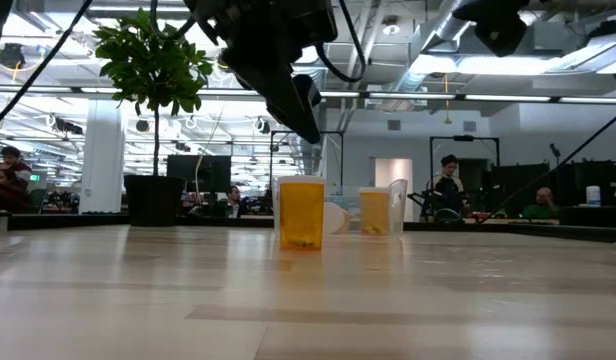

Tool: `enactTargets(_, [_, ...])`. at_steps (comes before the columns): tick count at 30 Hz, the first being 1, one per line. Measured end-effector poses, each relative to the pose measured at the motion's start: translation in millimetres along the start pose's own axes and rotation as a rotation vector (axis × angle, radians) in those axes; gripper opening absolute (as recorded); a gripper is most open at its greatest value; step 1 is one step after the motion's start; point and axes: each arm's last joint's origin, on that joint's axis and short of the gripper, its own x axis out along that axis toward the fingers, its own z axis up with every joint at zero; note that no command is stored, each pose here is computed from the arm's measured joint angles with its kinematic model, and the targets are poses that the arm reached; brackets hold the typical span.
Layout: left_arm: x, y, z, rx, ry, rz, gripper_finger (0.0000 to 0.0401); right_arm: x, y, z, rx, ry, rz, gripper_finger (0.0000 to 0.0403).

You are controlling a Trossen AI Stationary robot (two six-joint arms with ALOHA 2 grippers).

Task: Pick and place pill bottles into a basket
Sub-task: Put the orange pill bottle into the transparent bin

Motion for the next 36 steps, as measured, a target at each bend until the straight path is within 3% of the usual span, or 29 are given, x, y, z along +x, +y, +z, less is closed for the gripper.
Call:
enactTargets(6, [0.5, 1.7, -0.7, 0.020, 0.013, 0.060, 0.0259, -1.6, -2.8, -3.3, -0.002, 0.021, -0.052, 0.0234])
enactTargets(24, [0.4, 2.2, 0.0, 0.016, 0.007, 0.074, 0.0259, -0.8, -3.1, -3.3, -0.019, 0.015, -0.070, 0.0234])
enactTargets(36, [-0.2, 4.6, -4.7, -0.106, 0.047, 0.104, 0.0267, -0.8, -3.1, -3.4, -0.035, 0.017, -0.069, 0.0234])
